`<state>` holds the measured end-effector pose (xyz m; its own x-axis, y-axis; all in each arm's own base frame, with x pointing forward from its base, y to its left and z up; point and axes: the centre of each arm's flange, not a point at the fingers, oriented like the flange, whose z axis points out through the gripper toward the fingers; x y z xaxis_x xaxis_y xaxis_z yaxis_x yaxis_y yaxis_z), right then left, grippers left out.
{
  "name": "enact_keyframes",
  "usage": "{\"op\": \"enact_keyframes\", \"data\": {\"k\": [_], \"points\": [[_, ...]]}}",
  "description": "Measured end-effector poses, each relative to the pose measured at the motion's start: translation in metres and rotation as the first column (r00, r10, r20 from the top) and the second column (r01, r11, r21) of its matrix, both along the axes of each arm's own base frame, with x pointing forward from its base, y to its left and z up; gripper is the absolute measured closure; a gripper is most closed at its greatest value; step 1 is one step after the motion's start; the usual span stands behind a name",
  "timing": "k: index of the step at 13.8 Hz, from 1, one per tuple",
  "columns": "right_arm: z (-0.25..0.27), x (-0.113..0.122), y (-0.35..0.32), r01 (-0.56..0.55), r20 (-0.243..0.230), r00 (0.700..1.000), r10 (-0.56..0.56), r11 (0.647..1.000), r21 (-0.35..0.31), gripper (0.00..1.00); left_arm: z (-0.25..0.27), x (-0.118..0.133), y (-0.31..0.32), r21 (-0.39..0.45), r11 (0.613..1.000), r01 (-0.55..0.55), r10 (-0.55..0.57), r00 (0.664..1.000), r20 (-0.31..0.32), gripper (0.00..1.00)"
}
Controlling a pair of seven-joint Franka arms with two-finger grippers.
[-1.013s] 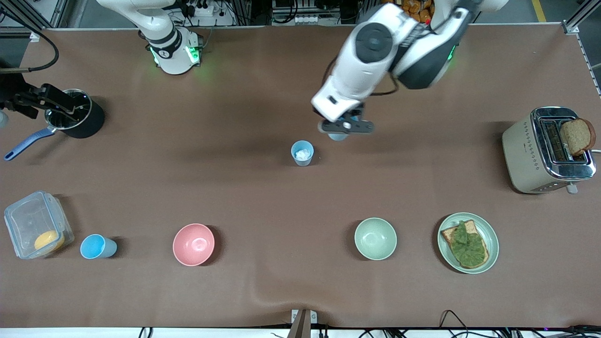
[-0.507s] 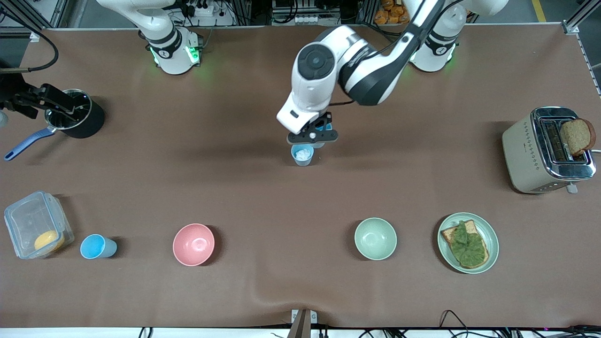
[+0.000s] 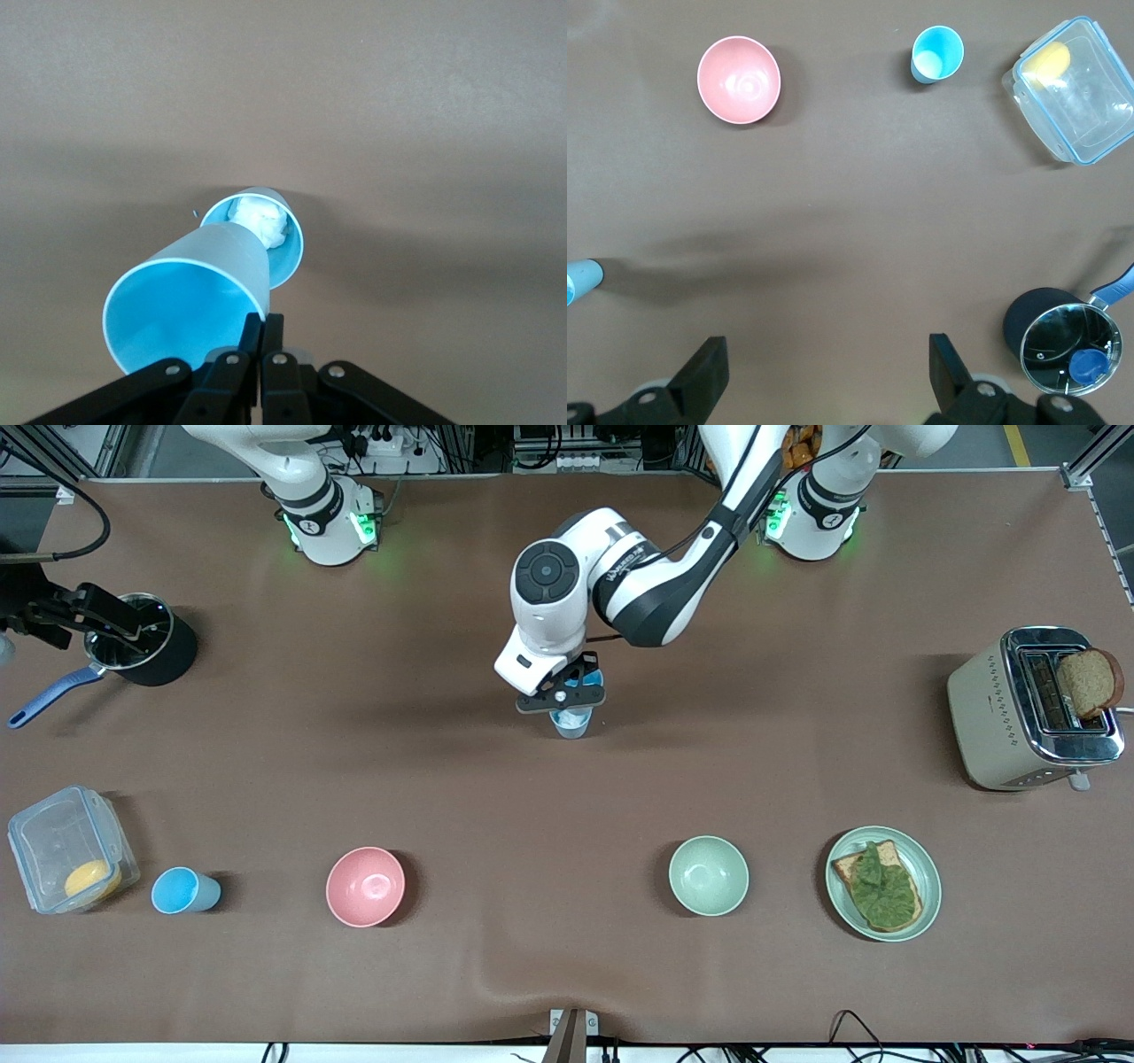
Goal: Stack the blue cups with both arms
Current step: 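Lower the held cup into the tissue cup with the left gripper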
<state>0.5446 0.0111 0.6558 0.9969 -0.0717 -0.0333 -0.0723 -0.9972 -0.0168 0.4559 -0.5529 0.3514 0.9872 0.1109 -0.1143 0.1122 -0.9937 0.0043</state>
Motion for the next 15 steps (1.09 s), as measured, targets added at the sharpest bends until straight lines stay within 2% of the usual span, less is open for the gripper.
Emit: {"op": "enact_keyframes", "data": {"k": [15], "points": [[0.000,-0.001,-0.001,0.002,-0.006,1.000,-0.002,1.000,0.000,0.00,-0.016,0.006,-0.010,-0.005,1.000,-0.014,0.015,0.999,0.043,0.97]]}}
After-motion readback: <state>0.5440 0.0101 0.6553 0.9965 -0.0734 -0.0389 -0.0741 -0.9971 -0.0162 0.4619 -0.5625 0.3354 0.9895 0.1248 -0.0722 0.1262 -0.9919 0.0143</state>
